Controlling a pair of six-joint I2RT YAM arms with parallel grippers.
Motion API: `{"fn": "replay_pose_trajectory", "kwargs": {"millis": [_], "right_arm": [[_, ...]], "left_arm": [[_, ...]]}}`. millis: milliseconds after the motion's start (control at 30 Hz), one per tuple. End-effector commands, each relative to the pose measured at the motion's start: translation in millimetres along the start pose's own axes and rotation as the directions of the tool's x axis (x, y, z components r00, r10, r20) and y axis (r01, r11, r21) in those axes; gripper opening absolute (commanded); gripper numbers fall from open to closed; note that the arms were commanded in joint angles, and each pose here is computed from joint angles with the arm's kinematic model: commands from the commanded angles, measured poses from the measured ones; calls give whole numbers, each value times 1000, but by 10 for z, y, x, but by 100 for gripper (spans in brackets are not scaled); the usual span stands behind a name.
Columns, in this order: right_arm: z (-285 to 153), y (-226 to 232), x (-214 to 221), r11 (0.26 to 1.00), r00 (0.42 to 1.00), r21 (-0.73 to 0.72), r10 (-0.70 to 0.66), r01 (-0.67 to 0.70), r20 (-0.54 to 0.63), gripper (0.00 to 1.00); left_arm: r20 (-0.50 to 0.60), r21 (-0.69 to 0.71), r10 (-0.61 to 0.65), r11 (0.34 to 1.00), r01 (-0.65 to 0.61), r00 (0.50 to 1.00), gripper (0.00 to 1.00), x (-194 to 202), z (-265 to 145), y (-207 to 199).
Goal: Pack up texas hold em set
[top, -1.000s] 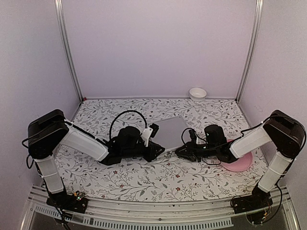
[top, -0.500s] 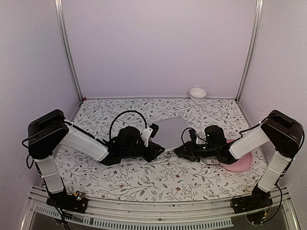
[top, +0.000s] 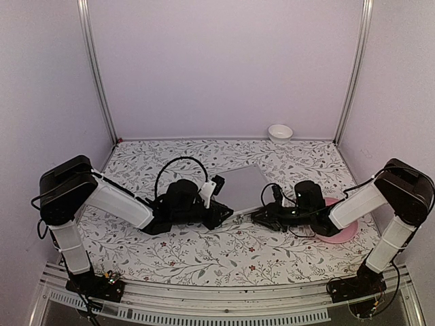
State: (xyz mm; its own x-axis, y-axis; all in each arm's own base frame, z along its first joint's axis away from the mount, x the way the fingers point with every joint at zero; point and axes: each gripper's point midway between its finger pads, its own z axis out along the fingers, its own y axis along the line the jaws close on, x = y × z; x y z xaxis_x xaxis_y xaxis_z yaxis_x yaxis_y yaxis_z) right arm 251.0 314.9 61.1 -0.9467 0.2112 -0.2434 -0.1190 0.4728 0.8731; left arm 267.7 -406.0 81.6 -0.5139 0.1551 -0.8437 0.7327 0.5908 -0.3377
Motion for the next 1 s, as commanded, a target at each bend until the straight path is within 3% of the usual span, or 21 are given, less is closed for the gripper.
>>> {"fn": "replay_pose_trajectory", "kwargs": {"millis": [0, 233, 600, 967], "right_arm": [[-84, 108, -43, 999, 999, -25, -19, 20, 35, 27], [-141, -29, 51, 999, 1000, 41, -8, 8, 10, 24], [-10, -191, 65, 989, 999, 146, -26, 30, -35, 8], [112, -248, 20, 986, 999, 166, -25, 31, -36, 4]], "left_arm": [[-28, -14, -18, 1000, 17, 999, 29, 96, -26, 62], [-23, -8, -14, 1000, 14, 1000, 29, 68, -30, 45], [-33, -9, -12, 1000, 11, 999, 29, 101, 27, 58], [-36, -11, -9, 1000, 8, 999, 29, 116, 14, 63]]}}
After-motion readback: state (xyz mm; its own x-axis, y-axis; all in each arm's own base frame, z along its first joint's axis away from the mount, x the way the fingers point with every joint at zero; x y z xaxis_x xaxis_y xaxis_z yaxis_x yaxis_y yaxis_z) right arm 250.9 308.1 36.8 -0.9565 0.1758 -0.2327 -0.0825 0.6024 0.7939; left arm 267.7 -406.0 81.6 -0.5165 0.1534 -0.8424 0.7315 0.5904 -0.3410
